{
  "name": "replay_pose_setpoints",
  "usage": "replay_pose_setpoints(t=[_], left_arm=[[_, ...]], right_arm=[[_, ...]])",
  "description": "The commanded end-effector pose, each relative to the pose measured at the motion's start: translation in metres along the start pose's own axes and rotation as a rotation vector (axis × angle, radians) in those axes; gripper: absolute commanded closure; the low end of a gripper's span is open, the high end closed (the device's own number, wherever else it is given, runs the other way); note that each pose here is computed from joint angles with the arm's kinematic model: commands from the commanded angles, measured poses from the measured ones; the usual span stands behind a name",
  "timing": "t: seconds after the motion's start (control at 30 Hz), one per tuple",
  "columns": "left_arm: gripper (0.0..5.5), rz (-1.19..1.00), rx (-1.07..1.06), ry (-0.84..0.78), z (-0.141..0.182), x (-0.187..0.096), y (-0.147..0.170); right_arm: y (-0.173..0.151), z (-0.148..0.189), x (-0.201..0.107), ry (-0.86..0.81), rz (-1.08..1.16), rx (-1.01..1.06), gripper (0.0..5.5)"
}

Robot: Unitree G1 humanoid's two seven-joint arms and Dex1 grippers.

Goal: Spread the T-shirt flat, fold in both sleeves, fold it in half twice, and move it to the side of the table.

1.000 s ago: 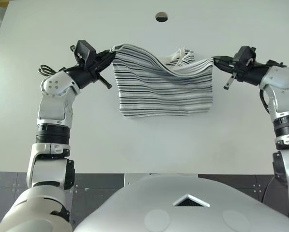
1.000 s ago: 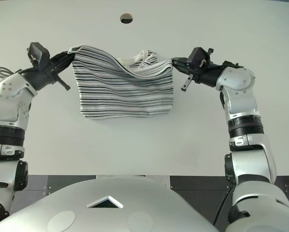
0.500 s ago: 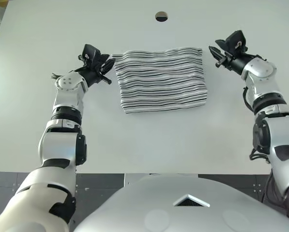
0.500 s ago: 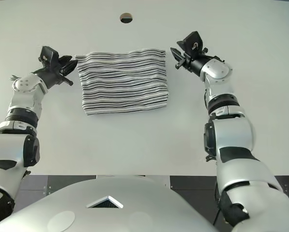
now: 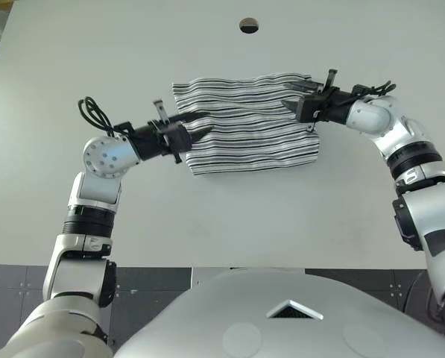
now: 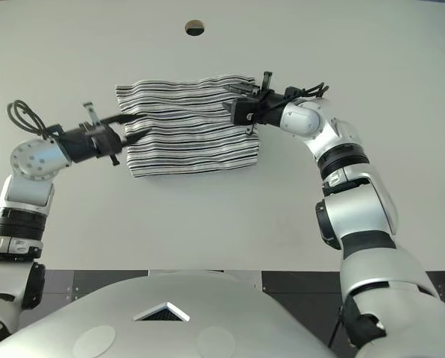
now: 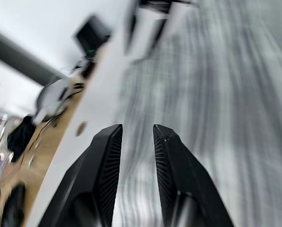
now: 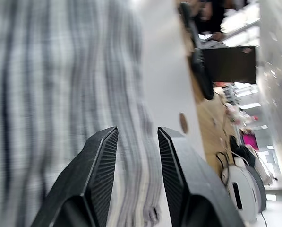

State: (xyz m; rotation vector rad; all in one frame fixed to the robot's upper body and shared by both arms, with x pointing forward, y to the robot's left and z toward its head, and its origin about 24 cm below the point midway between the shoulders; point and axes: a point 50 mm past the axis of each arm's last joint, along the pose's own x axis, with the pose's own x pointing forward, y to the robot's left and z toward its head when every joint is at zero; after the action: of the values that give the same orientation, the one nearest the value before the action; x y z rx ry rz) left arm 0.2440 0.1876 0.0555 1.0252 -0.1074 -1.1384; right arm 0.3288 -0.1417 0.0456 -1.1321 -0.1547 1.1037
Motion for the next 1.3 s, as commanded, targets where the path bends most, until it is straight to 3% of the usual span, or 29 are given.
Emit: replay_pose_setpoints(t=[0.03, 0.2, 0.33, 0.53, 0.73, 0.83, 0.93, 1.0, 1.07, 1.13, 1.3], left_arm=[[4.31, -0.296, 0.434, 0.211, -0.002, -0.001, -0.014], [4.31, -0.427, 0.819, 0.376, -0.025, 0.014, 0.001], [4.31, -0.445, 1.080, 0.446, -0.047, 0.030, 0.027], [4.31, -0.342, 1.354, 0.225, -0.036, 0.068, 0.039], [4.31, -0.221, 1.441, 0.160, -0.039, 0.063, 0.050], [4.31, -0.053, 1.463, 0.081, -0.027, 0.060, 0.060], [4.31, 0.217, 1.299, 0.001, -0.002, 0.056, 0.081], [4.31, 0.425, 1.008, -0.064, 0.016, 0.041, 0.095], [4.31, 0.495, 0.780, -0.119, 0.023, 0.020, 0.095], [4.09, 0.383, 0.628, -0.134, 0.018, -0.002, 0.073], [3.28, 0.001, 0.125, -0.062, 0.013, -0.057, -0.014]], right_arm=[[0.003, 0.001, 0.003, 0.030, 0.182, -0.123, 3.95], [0.028, 0.005, -0.012, 0.047, 0.649, -0.159, 3.95], [0.044, 0.048, -0.027, -0.135, 0.932, -0.044, 3.95], [0.043, 0.084, -0.020, -0.287, 0.885, 0.002, 3.95], [0.026, 0.081, -0.018, -0.288, 0.708, 0.030, 3.95], [0.015, 0.085, -0.024, -0.350, 0.609, 0.106, 3.95], [-0.006, 0.090, -0.034, -0.447, 0.488, 0.284, 3.95], [-0.023, 0.086, -0.051, -0.511, 0.399, 0.412, 3.95], [-0.029, 0.074, -0.072, -0.511, 0.335, 0.474, 3.95], [-0.023, 0.056, -0.091, -0.429, 0.310, 0.479, 3.90], [0.025, 0.012, -0.145, -0.165, 0.419, 0.530, 3.03]])
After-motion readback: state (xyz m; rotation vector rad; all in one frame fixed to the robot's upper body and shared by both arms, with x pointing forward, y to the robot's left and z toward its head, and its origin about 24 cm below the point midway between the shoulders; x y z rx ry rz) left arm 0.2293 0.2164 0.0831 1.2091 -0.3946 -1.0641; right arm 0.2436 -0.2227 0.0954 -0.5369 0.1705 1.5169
